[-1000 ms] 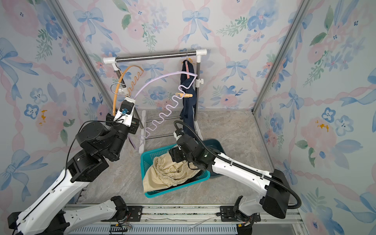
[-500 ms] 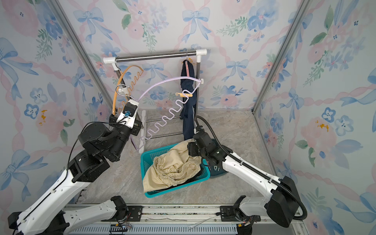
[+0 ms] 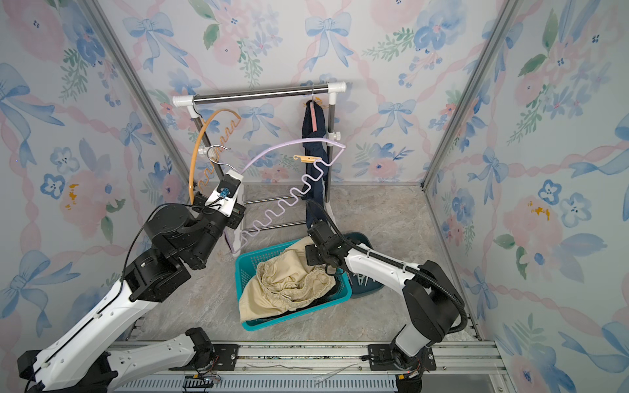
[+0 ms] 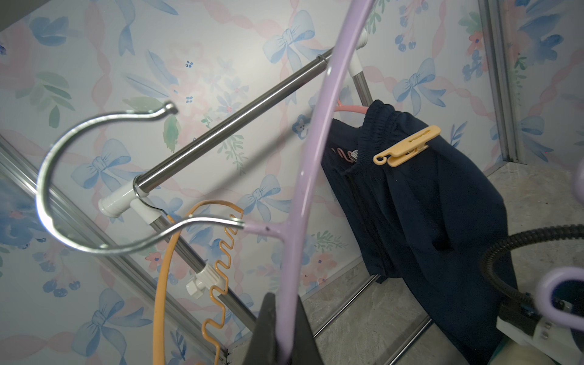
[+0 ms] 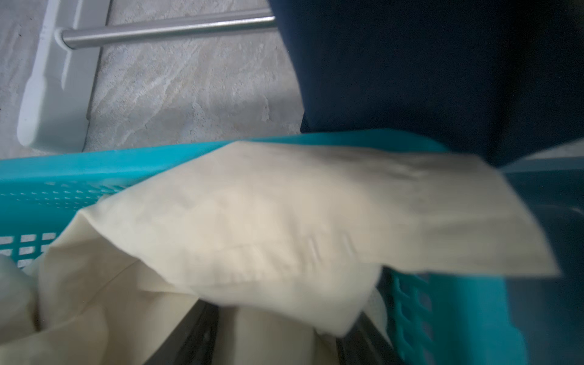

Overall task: Remove the clothespins securing shorts to the hanger
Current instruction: Place the shorts in the basket, then place the hanger on the clothesline.

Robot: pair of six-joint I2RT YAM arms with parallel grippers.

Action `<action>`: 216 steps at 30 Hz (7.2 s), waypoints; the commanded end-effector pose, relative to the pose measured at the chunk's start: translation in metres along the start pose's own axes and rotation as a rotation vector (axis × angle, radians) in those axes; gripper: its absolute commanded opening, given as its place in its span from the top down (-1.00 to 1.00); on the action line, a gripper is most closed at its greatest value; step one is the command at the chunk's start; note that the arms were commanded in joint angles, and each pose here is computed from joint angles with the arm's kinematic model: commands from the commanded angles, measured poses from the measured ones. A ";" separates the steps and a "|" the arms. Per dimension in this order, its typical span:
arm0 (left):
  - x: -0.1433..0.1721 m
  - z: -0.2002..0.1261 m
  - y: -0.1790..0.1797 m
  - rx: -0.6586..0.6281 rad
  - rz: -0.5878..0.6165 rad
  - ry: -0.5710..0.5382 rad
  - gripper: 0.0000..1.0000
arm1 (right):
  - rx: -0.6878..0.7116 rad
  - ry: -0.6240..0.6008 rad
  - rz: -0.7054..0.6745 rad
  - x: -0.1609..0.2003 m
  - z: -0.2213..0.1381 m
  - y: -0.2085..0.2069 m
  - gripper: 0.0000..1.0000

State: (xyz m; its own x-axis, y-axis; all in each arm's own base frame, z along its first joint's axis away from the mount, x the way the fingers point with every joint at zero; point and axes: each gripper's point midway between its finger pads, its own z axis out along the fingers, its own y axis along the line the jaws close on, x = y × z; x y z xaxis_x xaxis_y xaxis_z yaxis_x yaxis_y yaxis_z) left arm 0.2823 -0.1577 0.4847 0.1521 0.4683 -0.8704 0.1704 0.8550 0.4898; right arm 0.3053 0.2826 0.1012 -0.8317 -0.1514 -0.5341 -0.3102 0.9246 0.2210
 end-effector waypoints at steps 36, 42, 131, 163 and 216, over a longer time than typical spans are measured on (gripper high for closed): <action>-0.010 0.004 -0.017 0.024 0.539 -0.124 1.00 | 0.027 -0.213 0.036 -0.004 -0.153 -0.034 -0.36; -0.009 0.007 -0.008 -0.016 0.657 -0.097 1.00 | 0.092 -0.313 0.080 0.021 -0.213 -0.074 -0.42; 0.011 -0.089 -0.145 1.167 -0.352 0.252 -0.38 | -0.400 -0.501 -0.994 -0.038 -0.312 0.052 1.00; 0.025 -0.088 -0.135 1.094 -0.291 0.247 1.00 | -0.416 -0.564 -0.963 -0.048 -0.317 0.063 0.35; 0.020 0.011 0.084 -0.180 0.131 0.465 1.00 | -0.025 -0.677 -0.009 -0.047 -0.303 -0.059 -0.93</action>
State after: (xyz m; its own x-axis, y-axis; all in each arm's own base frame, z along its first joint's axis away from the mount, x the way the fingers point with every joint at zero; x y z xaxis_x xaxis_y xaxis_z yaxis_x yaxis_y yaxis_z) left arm 0.3029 -0.0834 0.4909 -0.3082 0.6086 -0.7312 0.0727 0.7814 0.6198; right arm 0.2280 0.1323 0.3664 -0.3412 0.0891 -0.9357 -0.3426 0.9152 0.2121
